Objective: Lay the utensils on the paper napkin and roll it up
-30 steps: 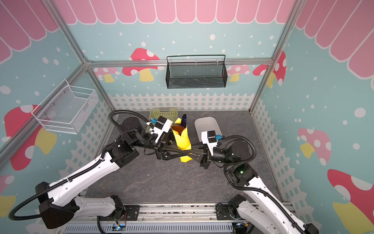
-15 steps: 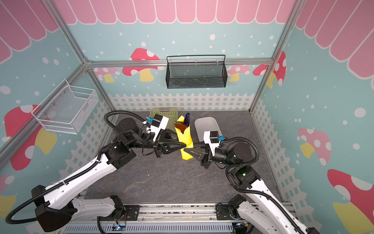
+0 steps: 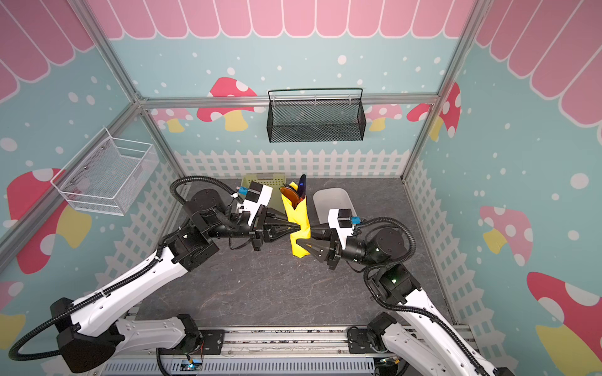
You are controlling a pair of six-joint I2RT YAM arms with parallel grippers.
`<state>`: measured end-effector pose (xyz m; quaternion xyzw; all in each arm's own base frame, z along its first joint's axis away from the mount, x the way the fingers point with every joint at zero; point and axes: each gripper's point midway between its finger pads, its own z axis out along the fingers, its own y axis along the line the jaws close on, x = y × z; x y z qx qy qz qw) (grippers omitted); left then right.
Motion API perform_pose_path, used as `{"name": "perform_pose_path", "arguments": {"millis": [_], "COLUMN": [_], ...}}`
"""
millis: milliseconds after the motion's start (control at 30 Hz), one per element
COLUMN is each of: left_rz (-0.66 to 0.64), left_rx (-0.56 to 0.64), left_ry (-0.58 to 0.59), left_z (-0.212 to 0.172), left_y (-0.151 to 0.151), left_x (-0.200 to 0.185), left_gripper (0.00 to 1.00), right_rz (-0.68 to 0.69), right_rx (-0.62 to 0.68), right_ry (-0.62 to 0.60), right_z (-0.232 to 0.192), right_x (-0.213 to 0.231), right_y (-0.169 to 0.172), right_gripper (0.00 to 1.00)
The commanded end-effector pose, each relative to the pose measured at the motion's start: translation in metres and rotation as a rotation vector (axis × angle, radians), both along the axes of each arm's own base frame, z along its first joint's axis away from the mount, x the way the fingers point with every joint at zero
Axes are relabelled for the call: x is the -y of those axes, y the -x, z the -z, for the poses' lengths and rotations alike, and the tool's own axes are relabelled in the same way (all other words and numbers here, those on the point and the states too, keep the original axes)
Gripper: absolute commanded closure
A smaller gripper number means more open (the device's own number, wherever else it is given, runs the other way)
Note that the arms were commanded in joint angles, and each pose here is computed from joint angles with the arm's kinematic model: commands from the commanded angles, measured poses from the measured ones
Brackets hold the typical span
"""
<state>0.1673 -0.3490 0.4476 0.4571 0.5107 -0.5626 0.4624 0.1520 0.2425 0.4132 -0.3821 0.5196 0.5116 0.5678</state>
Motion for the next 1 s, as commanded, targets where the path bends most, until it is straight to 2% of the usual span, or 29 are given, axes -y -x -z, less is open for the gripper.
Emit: {"name": "perform_pose_path", "arguments": {"millis": [0, 133, 367, 500, 667, 733, 967], "left_rz": [0.038, 0.047, 0.043, 0.028, 0.011, 0.002, -0.026], "left_rx": [0.045, 0.045, 0.047, 0.044, 0.039, 0.036, 0.014], "left_ry": [0.034, 0.035, 0.041, 0.037, 0.036, 0.034, 0.019], "left_z": [-0.016, -0.015, -0.016, -0.014, -0.013, -0.013, -0.006], "left_y": [0.008, 0.008, 0.007, 0.004, 0.002, 0.0, -0.002], "left_x": [-0.004, -0.003, -0.003, -0.003, -0.004, -0.005, -0.008], "left_gripper": [1.0, 1.0, 1.0, 1.0, 1.0, 0.95, 0.55], "right_rz": [-0.065, -0.085, -0.208, -0.202, -0.166, -0.156, -0.123], "right_rx": [0.008, -0.031, -0.164, -0.157, -0.107, -0.093, -0.053], "right_ry": [-0.011, -0.01, 0.044, 0.043, 0.026, 0.021, 0.009], "right_z": [-0.008, -0.007, 0.014, 0.015, 0.007, 0.004, -0.004], "right_x": [0.001, -0.001, -0.016, -0.015, -0.012, -0.011, -0.008], "right_y": [0.015, 0.015, 0.014, 0.014, 0.013, 0.013, 0.012], "right_gripper": [0.55, 0.52, 0.56, 0.69, 0.89, 0.93, 0.98]}}
